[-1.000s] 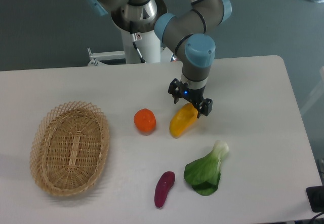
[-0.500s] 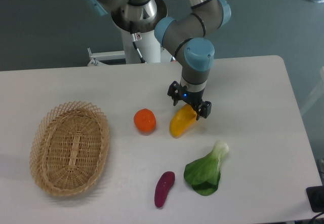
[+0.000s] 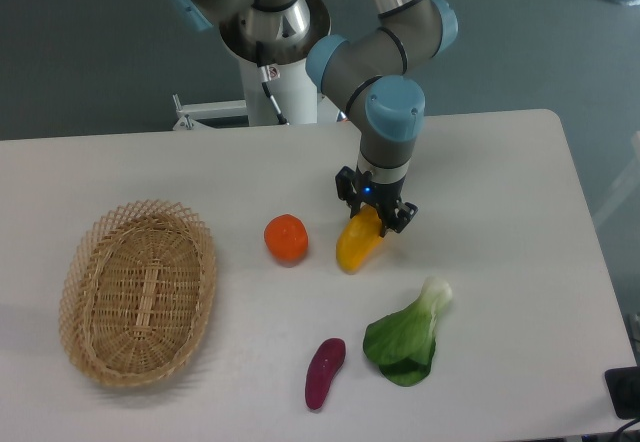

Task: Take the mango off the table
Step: 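Lift the held mango up off the table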

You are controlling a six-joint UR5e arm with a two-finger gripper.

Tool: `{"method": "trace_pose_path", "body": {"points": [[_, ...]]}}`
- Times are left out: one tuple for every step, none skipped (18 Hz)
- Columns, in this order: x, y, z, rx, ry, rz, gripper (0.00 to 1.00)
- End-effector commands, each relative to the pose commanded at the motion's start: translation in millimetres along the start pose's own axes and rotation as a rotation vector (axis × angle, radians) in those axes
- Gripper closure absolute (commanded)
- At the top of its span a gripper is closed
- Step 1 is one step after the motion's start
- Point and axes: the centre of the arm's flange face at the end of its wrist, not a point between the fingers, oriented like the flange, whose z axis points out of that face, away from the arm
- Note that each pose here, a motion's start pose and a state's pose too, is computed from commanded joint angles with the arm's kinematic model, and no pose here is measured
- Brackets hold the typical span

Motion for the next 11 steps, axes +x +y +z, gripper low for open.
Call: {"method": "trace_pose_path", "body": {"points": [[-1,0,-3,0.002,-0.006,-0.001,0.45],[-3,-1,-9,0.009,-0.018,0.0,0.46],[-5,-2,-16,0.014,-0.029,-0.001,0.46],[-5,-4,-36,0.027,-0.06,0.003,0.46],[-7,-7,-46,0.042,-0.076,0.004,0.46],[-9,-9,-54,0.064,-0.088,0.003,0.46],[-13,-16,-70,0.12,-0.104,-0.027,0.46],[-19,-23,-84,0.167,-0.115,-0.068,0.45],[-24,-30,-96,0.206,-0.125,-0.1,0.45],[-29,-34,-107,0.23,-0.136,-0.118,0.45],[-33,-36,-115,0.241,-0.15,-0.128,0.45]]}}
